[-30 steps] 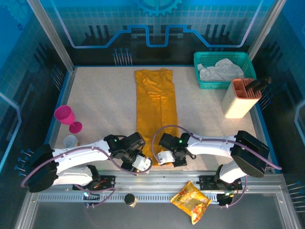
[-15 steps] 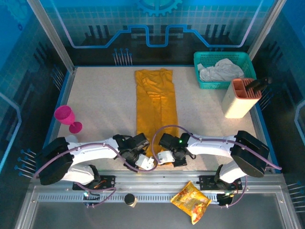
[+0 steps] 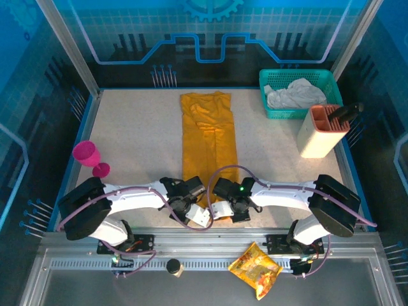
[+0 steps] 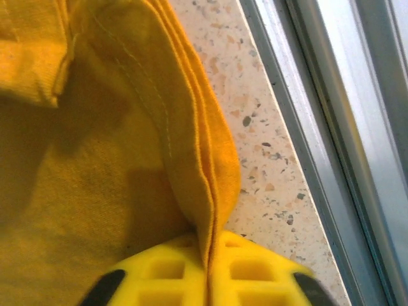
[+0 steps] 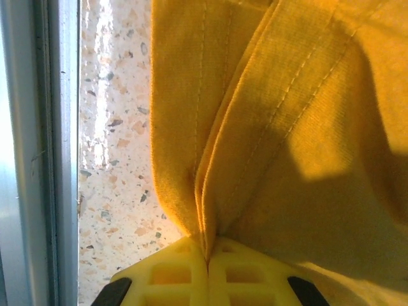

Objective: Fold and stack the t-shirts

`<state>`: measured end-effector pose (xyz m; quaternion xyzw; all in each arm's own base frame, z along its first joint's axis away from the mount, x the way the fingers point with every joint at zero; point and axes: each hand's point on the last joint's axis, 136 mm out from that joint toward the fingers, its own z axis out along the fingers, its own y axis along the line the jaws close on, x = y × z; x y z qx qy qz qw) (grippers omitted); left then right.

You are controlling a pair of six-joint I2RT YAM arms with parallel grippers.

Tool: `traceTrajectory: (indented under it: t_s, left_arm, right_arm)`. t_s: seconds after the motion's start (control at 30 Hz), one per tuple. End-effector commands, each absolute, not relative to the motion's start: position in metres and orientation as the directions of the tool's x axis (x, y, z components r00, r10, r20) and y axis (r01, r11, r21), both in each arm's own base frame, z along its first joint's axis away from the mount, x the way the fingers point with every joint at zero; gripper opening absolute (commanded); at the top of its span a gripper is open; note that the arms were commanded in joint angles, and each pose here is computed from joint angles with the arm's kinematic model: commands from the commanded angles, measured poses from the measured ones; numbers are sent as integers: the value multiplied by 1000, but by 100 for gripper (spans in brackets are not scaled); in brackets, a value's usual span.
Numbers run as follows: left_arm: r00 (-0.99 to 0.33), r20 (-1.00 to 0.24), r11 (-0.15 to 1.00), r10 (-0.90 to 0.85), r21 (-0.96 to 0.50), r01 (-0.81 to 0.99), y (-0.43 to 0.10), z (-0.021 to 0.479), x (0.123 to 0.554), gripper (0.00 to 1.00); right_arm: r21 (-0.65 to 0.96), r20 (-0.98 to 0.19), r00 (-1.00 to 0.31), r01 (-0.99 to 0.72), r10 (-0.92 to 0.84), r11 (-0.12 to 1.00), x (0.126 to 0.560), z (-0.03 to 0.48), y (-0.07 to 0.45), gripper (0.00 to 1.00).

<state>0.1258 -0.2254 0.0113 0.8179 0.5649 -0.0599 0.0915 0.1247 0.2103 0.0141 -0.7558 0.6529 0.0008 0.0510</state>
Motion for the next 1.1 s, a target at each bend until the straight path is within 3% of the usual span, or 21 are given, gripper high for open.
traceTrajectory:
  t_s: [0.0,0.2,0.37,0.7,1.07]
  left_arm:
    - [345,-135,-331,929,116,937,-218,-2,135,0]
    - [314,-148,-293,938,146,945,-213,17,135,0]
    - [267,-199,-196,943,317,928,-224,52,165,0]
    - [119,-366,144,923,617,774,-232,135,305,0]
    - [31,-379,257,925,681,685,-225,144,436,0]
  right_arm:
    - [-161,-54,114,-981,-992,-104,144,15,206,0]
    - [-231,-110,91,-971,-990,-63,154,35,205,0]
    - [-330,-246,25,-942,-969,60,185,74,211,0]
    - [-537,-375,-104,-786,-921,307,284,137,222,0]
    - [-662,-395,-252,-589,-883,464,406,142,215,0]
